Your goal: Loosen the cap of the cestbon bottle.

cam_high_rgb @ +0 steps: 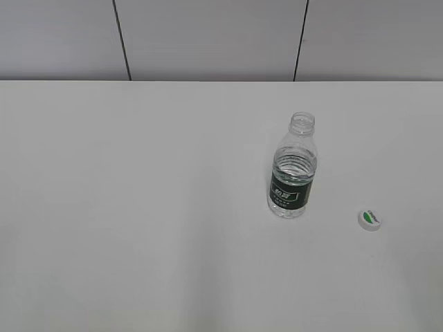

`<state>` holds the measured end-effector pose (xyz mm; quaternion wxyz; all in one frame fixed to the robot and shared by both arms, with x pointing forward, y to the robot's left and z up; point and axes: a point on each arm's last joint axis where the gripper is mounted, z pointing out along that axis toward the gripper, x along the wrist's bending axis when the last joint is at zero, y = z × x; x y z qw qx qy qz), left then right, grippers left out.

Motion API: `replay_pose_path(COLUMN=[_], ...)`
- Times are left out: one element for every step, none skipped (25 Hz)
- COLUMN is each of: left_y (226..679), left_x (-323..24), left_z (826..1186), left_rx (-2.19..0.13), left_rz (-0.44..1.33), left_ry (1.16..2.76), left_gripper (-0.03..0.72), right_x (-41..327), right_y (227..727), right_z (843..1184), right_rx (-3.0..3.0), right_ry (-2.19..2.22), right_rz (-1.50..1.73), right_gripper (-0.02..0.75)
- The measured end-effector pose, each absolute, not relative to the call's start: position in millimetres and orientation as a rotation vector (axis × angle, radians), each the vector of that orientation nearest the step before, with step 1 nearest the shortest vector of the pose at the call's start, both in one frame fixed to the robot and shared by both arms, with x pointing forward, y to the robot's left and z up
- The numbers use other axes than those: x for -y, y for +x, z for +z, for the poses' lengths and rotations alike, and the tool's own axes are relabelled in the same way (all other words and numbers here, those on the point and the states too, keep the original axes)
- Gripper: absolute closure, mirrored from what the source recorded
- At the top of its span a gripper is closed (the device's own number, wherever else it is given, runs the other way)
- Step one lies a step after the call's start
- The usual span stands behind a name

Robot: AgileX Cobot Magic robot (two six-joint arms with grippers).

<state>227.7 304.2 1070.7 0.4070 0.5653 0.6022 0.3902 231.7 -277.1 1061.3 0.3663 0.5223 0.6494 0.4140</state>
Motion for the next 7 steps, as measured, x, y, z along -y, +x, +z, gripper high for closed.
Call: replay_pose_path(left_y=[227.7,227.7,227.7,227.7,227.7,227.7,227.7], left_x=[-304.2,-304.2,-304.2,-304.2,-304.2,-304.2,-304.2], left_z=[1070.7,1070.7,1070.7,1070.7,1070.7,1070.7,1070.7], left_rx=[-1.518,-1.518,-1.518,-1.518,-1.518,-1.518,-1.518], left_rz=[0.984,0.984,0.984,0.984,0.984,0.984,0.984], left_ry=[1.425,1.425,1.425,1.425,1.425,1.425,1.425], left_gripper=[0.126,0.127,0.127,0.128,0.131,0.135,0.139], right_x=[277.1,277.1,277.1,277.1,277.1,277.1,277.1], right_y=[231.7,231.7,231.7,231.7,231.8,231.8,231.8], right_z=[1061.3,1061.3,1061.3,1061.3,1061.4,1061.4,1061.5], right_rx=[-1.669,-1.668,-1.668,-1.668,-1.667,-1.667,-1.666], right_ry=[1.342,1.342,1.342,1.342,1.341,1.341,1.341], right_rz=[1.064,1.064,1.064,1.064,1.065,1.065,1.065], right_gripper=[0.149,0.149,0.149,0.149,0.149,0.149,0.149])
